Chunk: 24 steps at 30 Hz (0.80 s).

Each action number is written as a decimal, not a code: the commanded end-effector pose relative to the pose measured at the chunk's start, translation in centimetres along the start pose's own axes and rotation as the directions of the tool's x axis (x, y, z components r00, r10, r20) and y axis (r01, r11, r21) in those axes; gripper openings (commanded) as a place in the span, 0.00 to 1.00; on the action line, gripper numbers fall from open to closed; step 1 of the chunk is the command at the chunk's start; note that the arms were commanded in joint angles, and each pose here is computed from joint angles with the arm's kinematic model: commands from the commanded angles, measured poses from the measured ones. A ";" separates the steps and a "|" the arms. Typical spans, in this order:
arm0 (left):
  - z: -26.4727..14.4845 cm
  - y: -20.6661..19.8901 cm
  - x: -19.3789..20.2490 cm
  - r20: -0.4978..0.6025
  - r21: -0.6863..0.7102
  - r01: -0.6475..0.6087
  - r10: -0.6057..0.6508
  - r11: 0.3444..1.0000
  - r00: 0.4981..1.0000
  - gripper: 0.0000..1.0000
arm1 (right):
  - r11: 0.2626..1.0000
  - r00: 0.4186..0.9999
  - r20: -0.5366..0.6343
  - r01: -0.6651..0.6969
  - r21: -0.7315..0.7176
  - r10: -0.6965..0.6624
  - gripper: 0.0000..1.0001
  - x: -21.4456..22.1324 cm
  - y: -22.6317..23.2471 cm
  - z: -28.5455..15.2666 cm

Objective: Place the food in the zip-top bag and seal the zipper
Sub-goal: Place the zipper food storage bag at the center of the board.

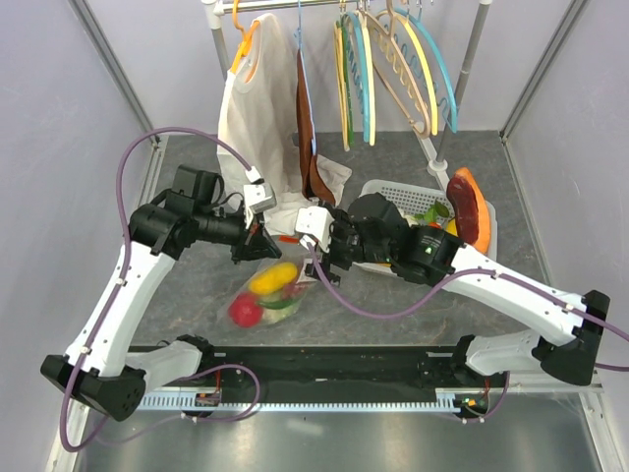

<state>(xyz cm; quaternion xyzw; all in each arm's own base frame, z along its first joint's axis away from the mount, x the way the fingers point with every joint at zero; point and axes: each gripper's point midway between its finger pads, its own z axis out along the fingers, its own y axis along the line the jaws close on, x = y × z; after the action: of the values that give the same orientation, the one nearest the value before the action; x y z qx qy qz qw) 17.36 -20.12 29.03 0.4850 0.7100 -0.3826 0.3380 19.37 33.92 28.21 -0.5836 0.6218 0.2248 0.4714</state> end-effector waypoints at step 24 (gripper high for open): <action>-3.4 1.2 2.5 0.045 -0.138 0.039 -0.033 0.990 0.998 0.56 | 0.969 0.975 0.118 -0.163 -0.183 0.187 0.00 -3.8 3.4 0.8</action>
<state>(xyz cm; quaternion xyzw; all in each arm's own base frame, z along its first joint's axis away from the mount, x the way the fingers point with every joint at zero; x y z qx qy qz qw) 15.73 -18.54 28.75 0.5066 0.6890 -0.3701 0.3629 16.59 37.42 26.48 -0.5923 0.6184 0.3220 0.4038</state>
